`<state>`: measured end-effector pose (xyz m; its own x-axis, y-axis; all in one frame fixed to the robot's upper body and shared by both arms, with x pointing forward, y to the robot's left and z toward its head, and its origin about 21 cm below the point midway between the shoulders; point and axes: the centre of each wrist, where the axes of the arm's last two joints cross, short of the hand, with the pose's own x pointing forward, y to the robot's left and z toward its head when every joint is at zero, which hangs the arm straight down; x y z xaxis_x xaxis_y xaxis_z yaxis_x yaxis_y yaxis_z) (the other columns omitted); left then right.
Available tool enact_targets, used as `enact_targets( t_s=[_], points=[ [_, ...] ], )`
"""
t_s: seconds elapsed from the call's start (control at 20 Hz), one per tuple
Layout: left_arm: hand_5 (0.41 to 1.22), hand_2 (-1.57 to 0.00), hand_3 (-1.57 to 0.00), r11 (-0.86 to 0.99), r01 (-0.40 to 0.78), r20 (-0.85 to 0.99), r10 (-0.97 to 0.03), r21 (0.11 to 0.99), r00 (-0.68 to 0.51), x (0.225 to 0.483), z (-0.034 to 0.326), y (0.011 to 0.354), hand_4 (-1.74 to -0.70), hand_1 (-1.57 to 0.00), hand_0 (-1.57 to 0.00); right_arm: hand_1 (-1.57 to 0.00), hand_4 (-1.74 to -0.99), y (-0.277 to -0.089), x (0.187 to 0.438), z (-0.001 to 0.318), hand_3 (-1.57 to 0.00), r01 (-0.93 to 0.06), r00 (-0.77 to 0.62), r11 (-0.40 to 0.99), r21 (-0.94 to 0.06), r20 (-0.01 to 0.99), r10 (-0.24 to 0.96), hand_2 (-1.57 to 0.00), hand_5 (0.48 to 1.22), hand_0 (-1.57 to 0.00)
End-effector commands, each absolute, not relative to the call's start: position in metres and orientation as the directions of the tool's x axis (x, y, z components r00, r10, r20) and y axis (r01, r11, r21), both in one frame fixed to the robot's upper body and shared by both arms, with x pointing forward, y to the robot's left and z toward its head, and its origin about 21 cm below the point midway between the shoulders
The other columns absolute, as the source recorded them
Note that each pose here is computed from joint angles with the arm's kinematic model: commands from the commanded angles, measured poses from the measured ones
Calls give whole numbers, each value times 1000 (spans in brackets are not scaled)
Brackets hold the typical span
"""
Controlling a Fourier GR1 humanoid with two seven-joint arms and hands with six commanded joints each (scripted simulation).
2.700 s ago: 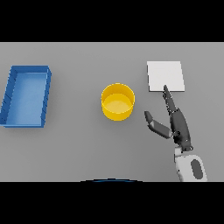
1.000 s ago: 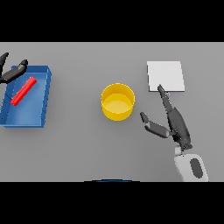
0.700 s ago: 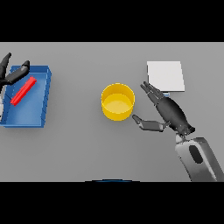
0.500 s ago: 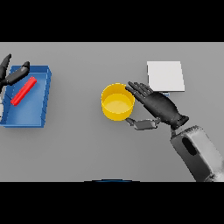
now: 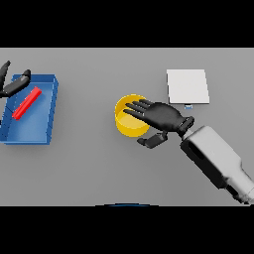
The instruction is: Pick up the red beaker and tilt it to pour out 1 green nut into yellow bowl. Pick up the yellow bowl and place it on the metallic measuring scale.
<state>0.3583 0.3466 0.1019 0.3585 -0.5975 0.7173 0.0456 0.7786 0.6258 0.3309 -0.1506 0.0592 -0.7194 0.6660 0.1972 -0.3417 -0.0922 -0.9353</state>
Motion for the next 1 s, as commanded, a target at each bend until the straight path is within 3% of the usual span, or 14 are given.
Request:
enact_targets(
  t_s=[0.0, 0.4, 0.55, 0.75, 0.8, 0.85, 0.9, 0.95],
  points=[
    [695, 1, 1, 779, 44, 717, -597, 626, 361, 358, 102, 346, -808, 1, 1, 1, -1155, -147, 334, 60, 1, -351, -731, -115, -929, 196, 654, 1, 646, 1],
    [706, 1, 1, 769, 57, 707, -612, 637, 353, 360, 103, 350, -801, 1, 1, 1, -1177, -121, 352, 51, 1, -395, -760, -306, -866, 120, 639, 1, 673, 1],
    [704, 1, 1, 766, 55, 705, -615, 641, 354, 360, 104, 351, -797, 1, 1, 1, -1186, -123, 356, 46, -8, -410, -760, -339, -847, 112, 640, 1, 684, 1],
    [714, 1, 1, 762, 51, 700, -617, 645, 360, 362, 104, 348, -789, 1, 1, -15, -1234, -117, 360, 43, -77, -421, -741, -344, -839, 99, 664, -37, 770, 1],
    [712, 1, 1, 763, 57, 700, -617, 643, 361, 362, 102, 348, -791, 1, 1, -60, -1261, -115, 359, 43, -130, -420, -741, -344, -839, 98, 665, -88, 809, -48],
    [711, 1, 1, 767, 57, 704, -613, 639, 359, 361, 104, 349, -791, 1, 1, -183, -1309, -113, 358, 43, -215, -422, -749, -343, -839, 109, 654, -189, 891, -193],
    [710, 1, 1, 763, 52, 699, -615, 644, 365, 364, 103, 350, -789, 1, 1, -407, -1363, -117, 358, 43, -322, -417, -758, -340, -843, 116, 642, -349, 957, -455],
    [710, 1, 1, 764, 53, 703, -617, 643, 355, 363, 101, 350, -788, 1, 1, -640, -1435, -115, 359, 42, -572, -415, -759, -340, -844, 115, 641, -594, 1010, -678]
  ],
)
